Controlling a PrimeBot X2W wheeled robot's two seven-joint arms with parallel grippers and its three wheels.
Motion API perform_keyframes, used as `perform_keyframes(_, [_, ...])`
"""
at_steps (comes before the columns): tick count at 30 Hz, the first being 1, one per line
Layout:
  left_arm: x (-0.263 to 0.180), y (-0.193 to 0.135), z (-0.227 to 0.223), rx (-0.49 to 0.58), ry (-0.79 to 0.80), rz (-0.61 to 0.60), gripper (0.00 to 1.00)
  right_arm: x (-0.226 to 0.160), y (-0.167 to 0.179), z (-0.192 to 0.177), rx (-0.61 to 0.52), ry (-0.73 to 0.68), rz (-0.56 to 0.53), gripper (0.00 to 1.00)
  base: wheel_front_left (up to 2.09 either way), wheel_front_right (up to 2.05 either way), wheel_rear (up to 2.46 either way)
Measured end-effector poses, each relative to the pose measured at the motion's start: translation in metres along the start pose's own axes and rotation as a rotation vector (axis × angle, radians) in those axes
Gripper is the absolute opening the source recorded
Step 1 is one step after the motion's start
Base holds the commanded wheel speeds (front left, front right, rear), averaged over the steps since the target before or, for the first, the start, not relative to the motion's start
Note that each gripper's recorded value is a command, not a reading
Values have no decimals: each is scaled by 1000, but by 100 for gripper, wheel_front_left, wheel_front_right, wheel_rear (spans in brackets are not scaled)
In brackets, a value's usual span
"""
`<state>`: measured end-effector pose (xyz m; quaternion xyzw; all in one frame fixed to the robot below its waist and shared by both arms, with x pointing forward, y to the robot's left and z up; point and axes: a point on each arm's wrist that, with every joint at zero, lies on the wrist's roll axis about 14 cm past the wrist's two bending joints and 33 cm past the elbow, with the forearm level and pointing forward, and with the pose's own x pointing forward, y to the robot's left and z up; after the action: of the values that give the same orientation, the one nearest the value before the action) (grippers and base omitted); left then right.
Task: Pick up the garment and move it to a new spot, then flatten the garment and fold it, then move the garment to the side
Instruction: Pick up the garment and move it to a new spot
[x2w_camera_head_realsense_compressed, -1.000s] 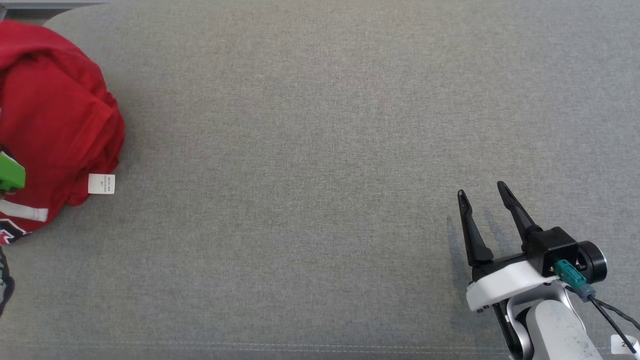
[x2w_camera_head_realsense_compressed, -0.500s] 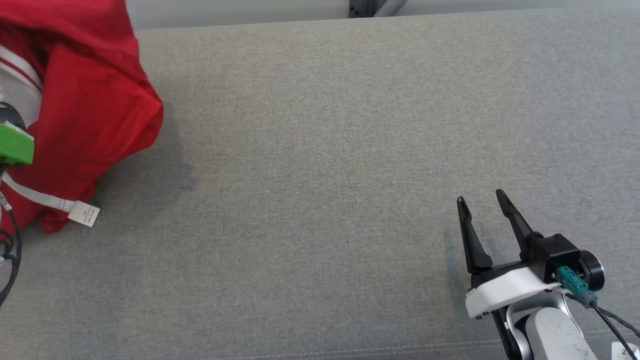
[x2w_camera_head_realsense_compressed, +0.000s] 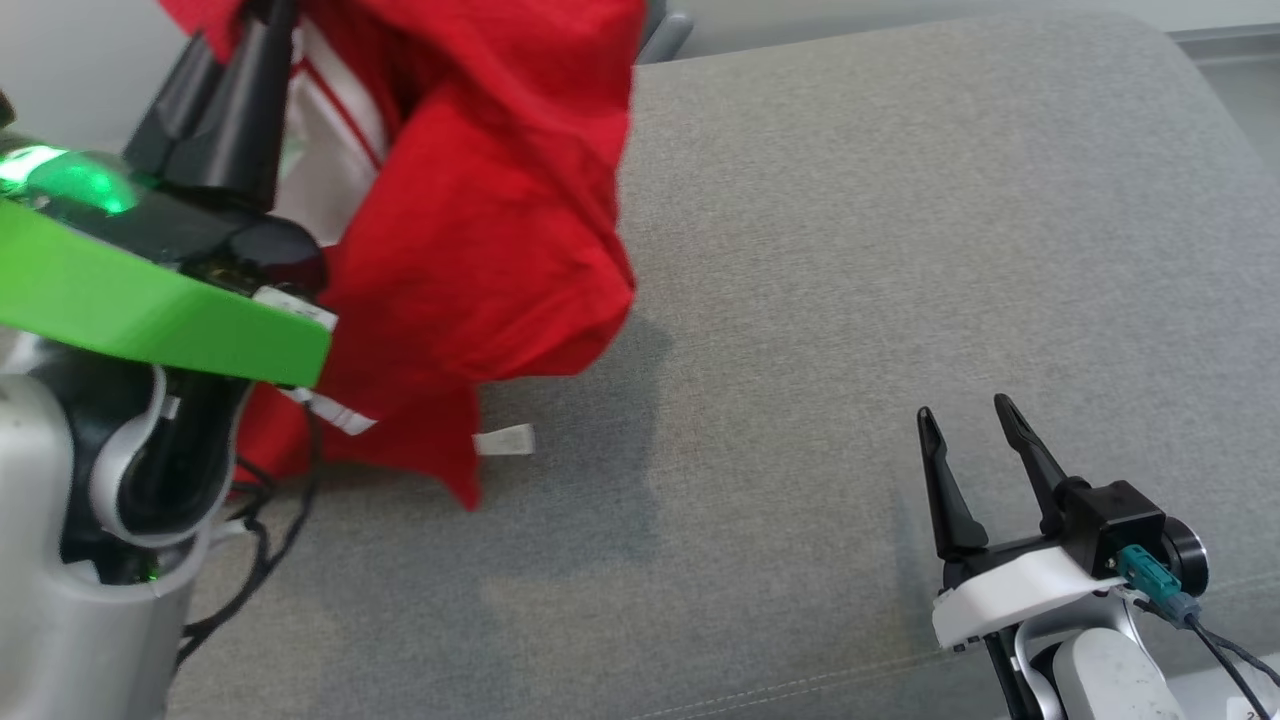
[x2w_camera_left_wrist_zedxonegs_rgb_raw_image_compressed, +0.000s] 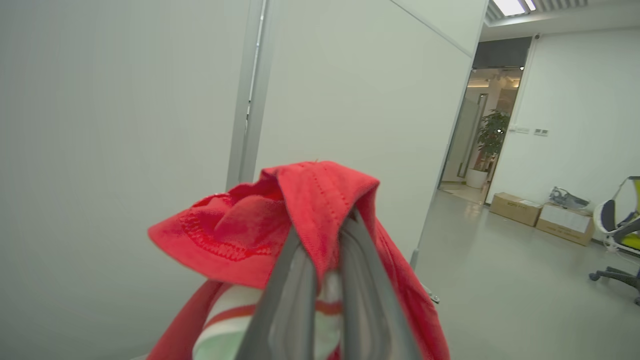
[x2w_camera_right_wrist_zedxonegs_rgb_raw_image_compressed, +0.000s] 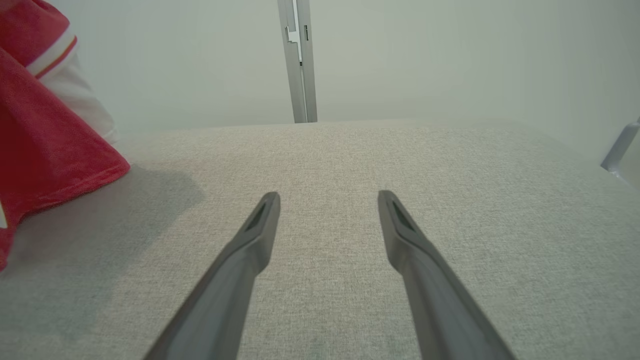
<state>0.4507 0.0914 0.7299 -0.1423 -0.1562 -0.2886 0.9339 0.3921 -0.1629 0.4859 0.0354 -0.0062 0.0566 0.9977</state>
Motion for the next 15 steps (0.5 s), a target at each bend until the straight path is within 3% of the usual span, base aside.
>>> perform_keyframes(2, [12, -34, 8, -117, -41, -87, 0, -5, -6, 3, -1, -6, -19, 100, 0, 0, 0])
perform_keyframes(8, [30, -110, 11, -304, -26, -284, 0, -19, -22, 9, 3, -18, -75, 100, 0, 0, 0])
perform_keyframes(12, [39, -134, -3, -359, 10, -329, 0, -29, -33, 11, 3, -22, -114, 100, 0, 0, 0])
perform_keyframes(15, [45, -132, -36, -424, 74, -291, 0, -35, -40, 10, 8, -19, -141, 100, 0, 0, 0])
